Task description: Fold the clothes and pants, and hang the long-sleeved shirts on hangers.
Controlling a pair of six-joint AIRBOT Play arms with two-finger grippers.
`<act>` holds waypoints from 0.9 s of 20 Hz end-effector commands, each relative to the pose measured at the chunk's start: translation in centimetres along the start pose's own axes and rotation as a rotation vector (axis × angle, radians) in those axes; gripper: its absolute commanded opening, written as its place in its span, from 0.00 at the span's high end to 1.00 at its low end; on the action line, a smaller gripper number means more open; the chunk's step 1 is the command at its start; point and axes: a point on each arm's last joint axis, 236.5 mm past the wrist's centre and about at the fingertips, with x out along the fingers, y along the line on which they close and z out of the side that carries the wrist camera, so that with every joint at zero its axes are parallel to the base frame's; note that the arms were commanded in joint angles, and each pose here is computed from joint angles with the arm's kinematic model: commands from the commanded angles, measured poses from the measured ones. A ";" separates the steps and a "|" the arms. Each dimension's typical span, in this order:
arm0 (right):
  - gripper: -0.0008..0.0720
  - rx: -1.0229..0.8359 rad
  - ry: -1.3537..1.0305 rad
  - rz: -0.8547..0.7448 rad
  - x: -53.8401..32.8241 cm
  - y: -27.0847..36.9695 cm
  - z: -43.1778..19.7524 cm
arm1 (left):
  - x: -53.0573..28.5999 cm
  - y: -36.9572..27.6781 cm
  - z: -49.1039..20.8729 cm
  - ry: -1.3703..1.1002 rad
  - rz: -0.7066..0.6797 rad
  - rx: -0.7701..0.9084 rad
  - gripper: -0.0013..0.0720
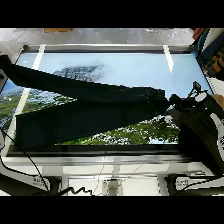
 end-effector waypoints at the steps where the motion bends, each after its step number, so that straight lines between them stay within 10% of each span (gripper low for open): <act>1: 0.37 0.051 0.057 0.005 0.5 -0.7 -1.1 | 0.6 -0.1 -1.5 0.049 -0.001 0.000 0.95; 7: 0.38 0.041 0.147 0.071 3.7 1.1 -3.7 | 0.7 0.0 -1.2 0.036 -0.001 0.000 0.95; 11: 0.95 -0.090 0.084 0.080 4.3 2.9 -3.0 | 0.7 0.0 -1.2 0.037 -0.001 0.000 0.95; 18: 0.95 -0.443 0.383 0.009 -4.3 2.8 -10.4 | -1.4 1.0 0.9 -0.008 0.018 0.204 0.95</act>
